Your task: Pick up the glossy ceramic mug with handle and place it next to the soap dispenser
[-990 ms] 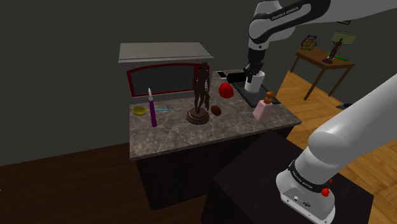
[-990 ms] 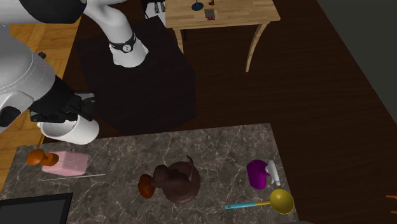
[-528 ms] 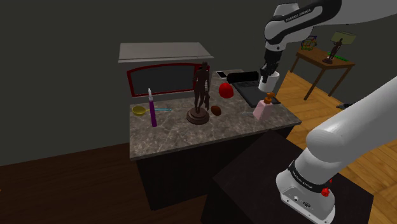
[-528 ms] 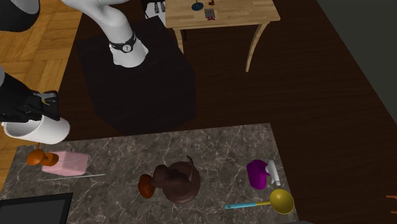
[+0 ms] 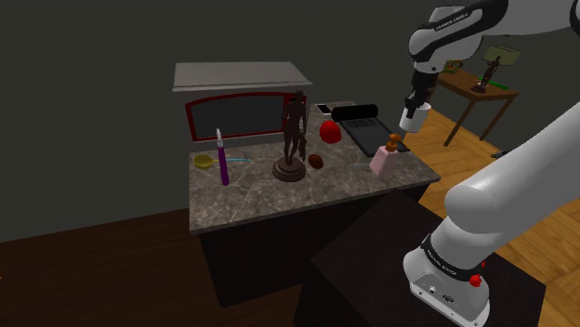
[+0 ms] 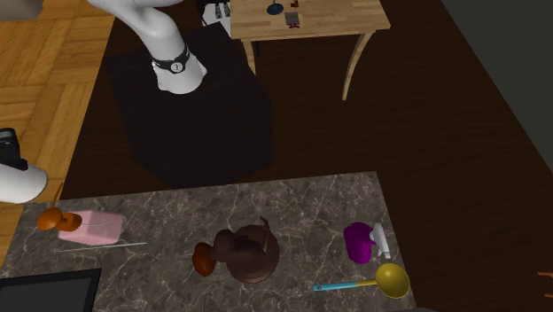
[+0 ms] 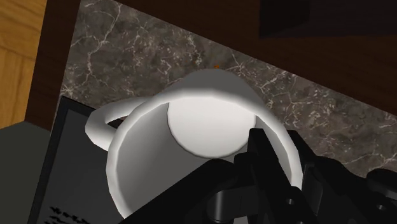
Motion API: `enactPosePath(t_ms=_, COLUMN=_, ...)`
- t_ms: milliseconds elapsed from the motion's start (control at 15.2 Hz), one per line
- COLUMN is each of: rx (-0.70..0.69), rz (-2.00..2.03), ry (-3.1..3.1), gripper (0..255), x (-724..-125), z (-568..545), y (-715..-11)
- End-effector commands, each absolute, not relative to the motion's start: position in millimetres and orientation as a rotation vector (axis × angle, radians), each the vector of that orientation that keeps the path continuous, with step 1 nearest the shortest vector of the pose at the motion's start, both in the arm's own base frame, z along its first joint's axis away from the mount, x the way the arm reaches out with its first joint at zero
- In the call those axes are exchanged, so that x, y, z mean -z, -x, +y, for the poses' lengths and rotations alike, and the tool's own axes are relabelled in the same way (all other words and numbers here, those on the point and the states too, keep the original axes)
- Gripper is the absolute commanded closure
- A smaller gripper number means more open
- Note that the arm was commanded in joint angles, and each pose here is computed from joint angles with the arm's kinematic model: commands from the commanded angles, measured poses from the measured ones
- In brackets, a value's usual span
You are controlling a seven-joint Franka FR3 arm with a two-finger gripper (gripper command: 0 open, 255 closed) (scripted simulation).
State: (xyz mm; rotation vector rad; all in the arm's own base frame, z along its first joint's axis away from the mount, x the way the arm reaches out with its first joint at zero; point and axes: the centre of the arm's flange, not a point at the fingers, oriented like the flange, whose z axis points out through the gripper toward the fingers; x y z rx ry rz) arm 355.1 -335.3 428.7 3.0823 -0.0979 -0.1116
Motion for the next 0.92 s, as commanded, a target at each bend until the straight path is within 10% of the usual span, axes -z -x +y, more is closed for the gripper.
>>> enactPosePath(t_ms=0, rx=0.112, rz=-0.095, ry=-3.082, gripper=255, x=-428, z=-358, y=-338)
enactPosePath(t_ms=858, rx=0.112, rz=-0.095, ry=-3.082, gripper=255, x=-429, z=-510, y=-257)
